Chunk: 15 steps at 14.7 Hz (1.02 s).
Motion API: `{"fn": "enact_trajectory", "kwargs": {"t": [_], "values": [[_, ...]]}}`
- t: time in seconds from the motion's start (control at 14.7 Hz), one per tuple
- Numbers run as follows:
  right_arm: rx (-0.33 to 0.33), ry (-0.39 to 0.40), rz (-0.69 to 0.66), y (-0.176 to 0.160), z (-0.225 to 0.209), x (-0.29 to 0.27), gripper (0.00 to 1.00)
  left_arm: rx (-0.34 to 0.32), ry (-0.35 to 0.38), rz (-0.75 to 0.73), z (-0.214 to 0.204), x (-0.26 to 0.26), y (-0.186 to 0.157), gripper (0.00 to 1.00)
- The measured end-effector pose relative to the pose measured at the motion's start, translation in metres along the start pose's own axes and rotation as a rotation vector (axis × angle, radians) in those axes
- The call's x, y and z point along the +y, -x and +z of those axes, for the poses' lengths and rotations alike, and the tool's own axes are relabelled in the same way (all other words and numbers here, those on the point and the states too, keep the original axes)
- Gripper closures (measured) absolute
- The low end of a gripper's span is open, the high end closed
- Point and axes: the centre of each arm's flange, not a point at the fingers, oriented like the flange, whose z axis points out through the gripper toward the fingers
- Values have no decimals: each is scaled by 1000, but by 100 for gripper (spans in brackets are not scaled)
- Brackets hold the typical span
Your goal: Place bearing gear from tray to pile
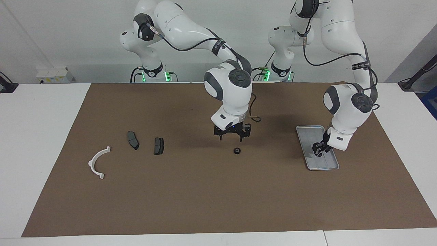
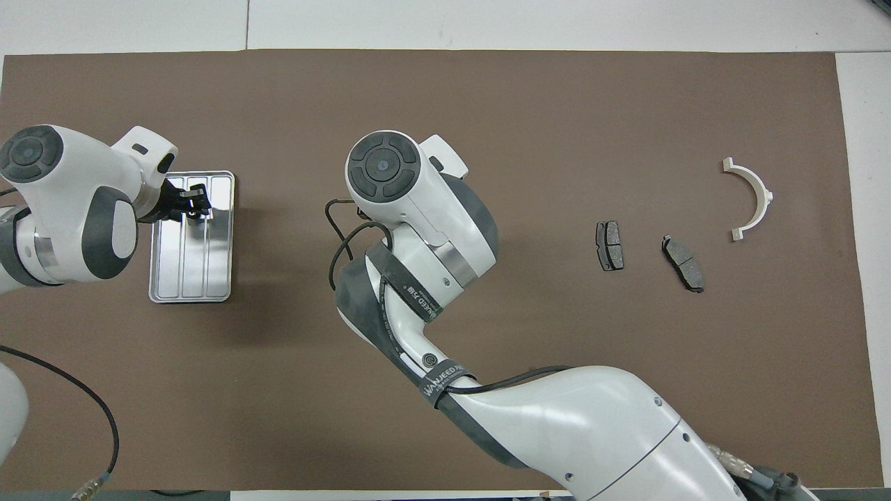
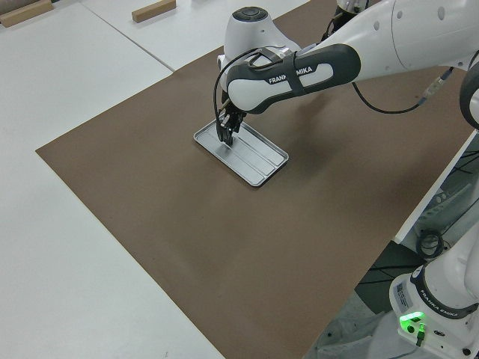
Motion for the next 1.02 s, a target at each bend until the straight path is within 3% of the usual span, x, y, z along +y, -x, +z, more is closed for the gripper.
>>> {"fn": "enact_trajectory", "kwargs": {"t": [1.02], "values": [[37, -38, -12, 0, 48, -13, 10, 21, 5, -2, 10, -10, -5, 50]]}}
